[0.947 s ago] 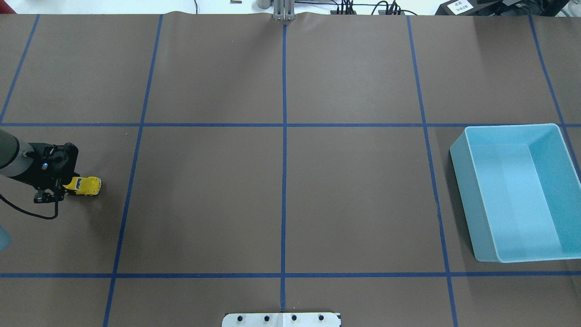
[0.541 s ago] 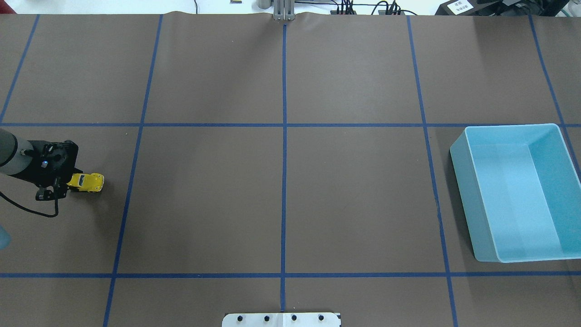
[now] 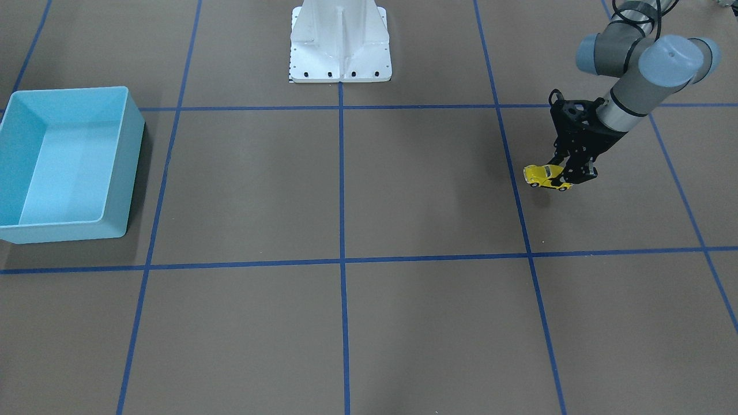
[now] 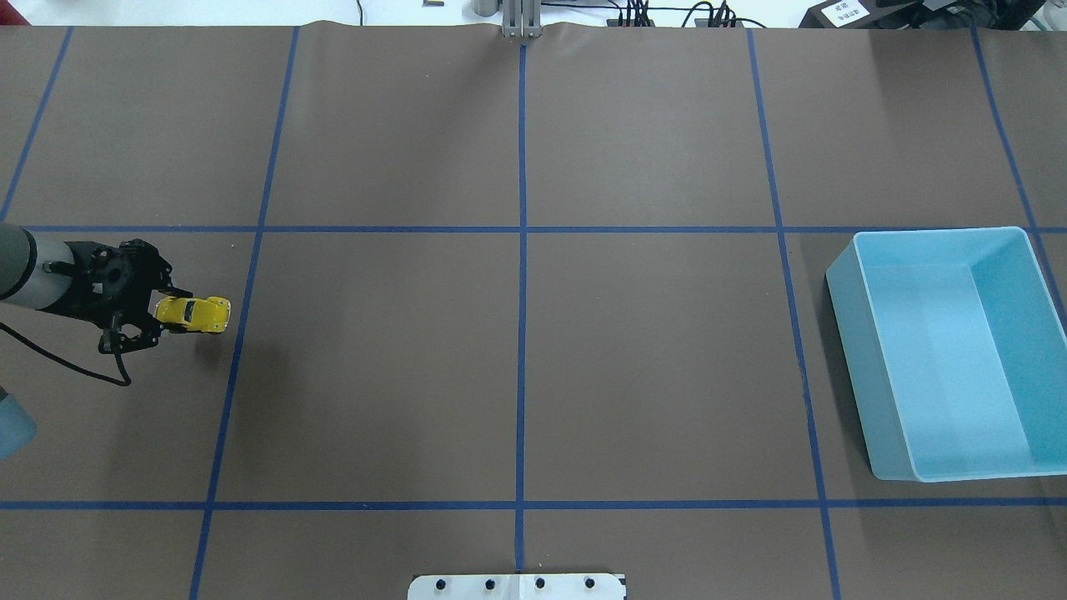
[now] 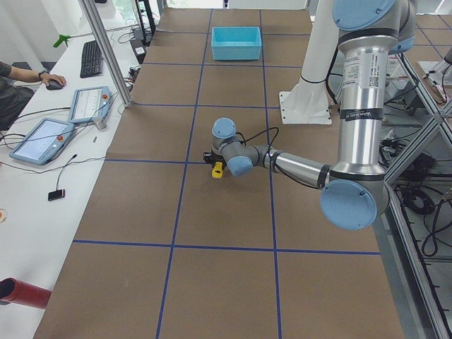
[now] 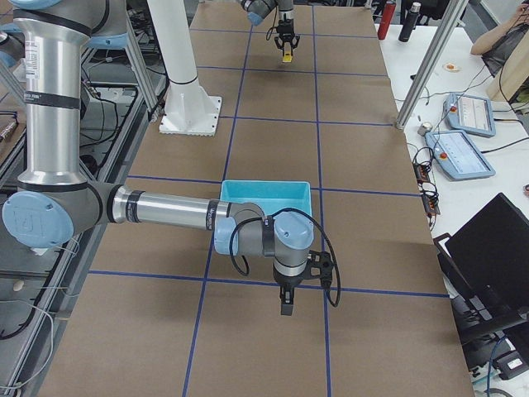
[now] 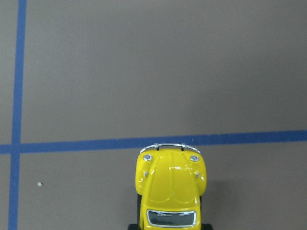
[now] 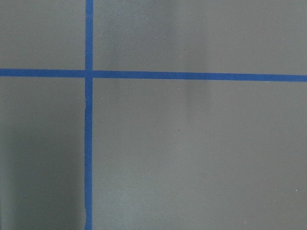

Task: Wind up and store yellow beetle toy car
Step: 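Press the car down with the left gripper and push it toward the bin, then drag the pressed car back toward the left arm to wind it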

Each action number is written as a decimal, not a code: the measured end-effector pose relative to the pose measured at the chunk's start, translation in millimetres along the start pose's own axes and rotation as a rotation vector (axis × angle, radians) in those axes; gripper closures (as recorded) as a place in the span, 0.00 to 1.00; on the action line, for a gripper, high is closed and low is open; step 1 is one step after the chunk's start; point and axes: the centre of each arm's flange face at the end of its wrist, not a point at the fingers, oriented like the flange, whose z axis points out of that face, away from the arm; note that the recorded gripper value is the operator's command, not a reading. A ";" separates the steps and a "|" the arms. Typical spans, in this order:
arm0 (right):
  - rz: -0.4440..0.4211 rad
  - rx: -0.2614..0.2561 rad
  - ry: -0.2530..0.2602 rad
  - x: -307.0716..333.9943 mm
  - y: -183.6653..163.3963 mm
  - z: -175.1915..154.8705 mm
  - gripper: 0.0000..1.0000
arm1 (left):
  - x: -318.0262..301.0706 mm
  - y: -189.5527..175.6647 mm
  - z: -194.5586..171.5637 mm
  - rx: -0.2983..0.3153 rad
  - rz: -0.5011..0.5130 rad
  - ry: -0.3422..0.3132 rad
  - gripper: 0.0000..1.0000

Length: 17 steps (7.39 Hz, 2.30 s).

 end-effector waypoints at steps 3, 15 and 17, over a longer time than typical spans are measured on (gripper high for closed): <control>0.004 -0.004 0.000 1.5 1.0 1.8 0.01 | 4.1 -23.8 22.9 0.051 0.026 0.076 0.94; 0.006 -0.005 -0.001 2.3 3.8 2.4 0.01 | 23.5 19.1 37.9 0.024 0.004 0.195 0.94; 0.005 -0.005 -0.001 2.0 3.8 2.0 0.01 | 18.6 32.8 35.3 0.022 0.009 0.197 0.94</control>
